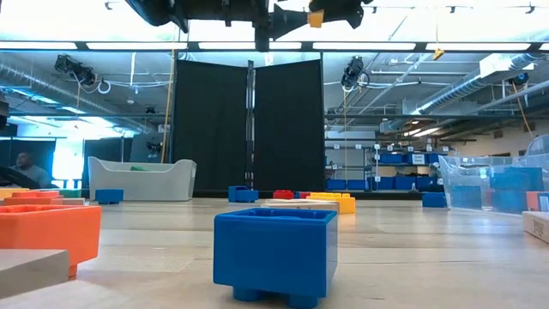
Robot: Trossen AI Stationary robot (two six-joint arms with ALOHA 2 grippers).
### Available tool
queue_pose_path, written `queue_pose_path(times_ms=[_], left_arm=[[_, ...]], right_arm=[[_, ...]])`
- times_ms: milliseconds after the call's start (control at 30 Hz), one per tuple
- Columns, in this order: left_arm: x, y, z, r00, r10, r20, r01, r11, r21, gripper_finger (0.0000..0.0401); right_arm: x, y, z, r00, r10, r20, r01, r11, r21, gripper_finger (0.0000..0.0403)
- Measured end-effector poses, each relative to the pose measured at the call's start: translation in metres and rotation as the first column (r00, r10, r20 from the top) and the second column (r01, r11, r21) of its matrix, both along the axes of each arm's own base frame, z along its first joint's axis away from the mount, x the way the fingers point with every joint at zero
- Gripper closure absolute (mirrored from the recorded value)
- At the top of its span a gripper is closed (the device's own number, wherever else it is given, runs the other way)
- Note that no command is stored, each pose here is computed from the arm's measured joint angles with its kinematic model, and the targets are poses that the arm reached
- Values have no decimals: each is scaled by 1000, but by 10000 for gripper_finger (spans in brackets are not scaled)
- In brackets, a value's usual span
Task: Sort blocks by size
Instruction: Put the large yellow game piece into the gray bin
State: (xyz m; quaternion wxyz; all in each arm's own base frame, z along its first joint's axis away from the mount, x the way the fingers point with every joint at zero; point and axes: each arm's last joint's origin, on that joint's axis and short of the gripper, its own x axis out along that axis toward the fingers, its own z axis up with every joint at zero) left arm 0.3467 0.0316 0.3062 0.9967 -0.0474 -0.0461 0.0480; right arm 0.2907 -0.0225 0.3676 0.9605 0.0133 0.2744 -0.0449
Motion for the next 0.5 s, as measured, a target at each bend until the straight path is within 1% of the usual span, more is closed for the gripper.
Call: queue_pose_path(times_ms=[200,400,500], left_arm=[[0,0,1,1000,1,9,-1,1000,26,123],[-1,0,6,998,12,56,-14,999,31,123],[-1,1,7,998,14,59,-16,999,31,123]], right_arm=[[-1,1,-2,999,27,-19,-27,1000,16,252],[-3,2,-5,997,42,-61,-40,999,28,252],[-3,2,-5,997,41,-59,-40,999,27,252]])
